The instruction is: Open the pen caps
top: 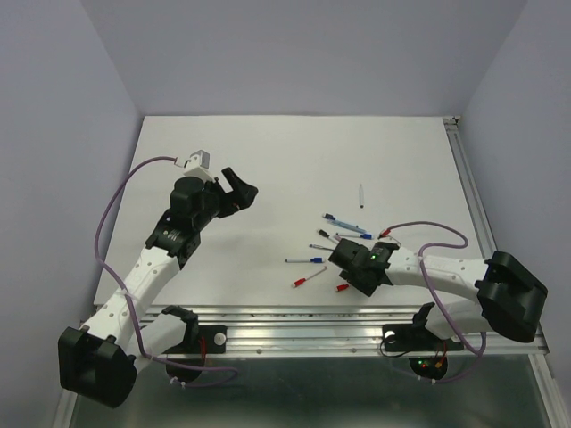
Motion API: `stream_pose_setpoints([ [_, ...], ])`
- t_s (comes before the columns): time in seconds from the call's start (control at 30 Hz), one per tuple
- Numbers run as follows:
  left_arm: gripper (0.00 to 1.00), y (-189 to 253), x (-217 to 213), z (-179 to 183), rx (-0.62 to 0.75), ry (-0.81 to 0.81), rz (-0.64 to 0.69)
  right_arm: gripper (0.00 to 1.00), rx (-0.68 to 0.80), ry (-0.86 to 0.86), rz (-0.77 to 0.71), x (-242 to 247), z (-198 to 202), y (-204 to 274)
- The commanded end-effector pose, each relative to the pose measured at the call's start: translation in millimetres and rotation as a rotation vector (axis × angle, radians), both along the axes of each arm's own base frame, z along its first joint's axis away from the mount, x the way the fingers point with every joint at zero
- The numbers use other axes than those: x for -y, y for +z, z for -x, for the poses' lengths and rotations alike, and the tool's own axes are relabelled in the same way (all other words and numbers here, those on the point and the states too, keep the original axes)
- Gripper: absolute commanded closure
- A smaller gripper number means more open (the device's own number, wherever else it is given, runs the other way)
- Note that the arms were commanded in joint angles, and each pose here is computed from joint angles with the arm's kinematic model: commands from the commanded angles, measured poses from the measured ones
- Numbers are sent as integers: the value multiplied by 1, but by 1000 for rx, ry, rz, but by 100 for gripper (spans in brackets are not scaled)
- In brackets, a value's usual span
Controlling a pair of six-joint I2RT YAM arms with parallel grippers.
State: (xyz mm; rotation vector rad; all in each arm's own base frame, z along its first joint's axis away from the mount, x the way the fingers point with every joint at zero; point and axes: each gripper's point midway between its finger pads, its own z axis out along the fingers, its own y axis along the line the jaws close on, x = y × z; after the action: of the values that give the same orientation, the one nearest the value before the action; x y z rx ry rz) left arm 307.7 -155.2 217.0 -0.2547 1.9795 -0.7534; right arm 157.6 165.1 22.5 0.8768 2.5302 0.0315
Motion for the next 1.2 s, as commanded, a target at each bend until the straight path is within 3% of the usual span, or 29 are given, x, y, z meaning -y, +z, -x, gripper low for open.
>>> stream_pose_setpoints([
  [0.0, 1, 11, 2, -2, 49, -11, 3, 48, 11, -48, -14, 1, 1, -6],
  [0.3, 1, 7, -2, -3, 31, 19, -6, 59, -43, -50, 30, 3, 7, -17],
  [0.73, 1, 12, -6, -5, 35, 39, -17, 75, -157, -9, -61, -10, 39, -28],
  [0.97, 1, 14, -6, -4, 43, 34, -17, 79, -162, 11, -89, -21, 43, -24],
  [1.17, 1, 17, -4, -2, 57, 19, -9, 90, -128, 34, -103, -31, 36, -16],
])
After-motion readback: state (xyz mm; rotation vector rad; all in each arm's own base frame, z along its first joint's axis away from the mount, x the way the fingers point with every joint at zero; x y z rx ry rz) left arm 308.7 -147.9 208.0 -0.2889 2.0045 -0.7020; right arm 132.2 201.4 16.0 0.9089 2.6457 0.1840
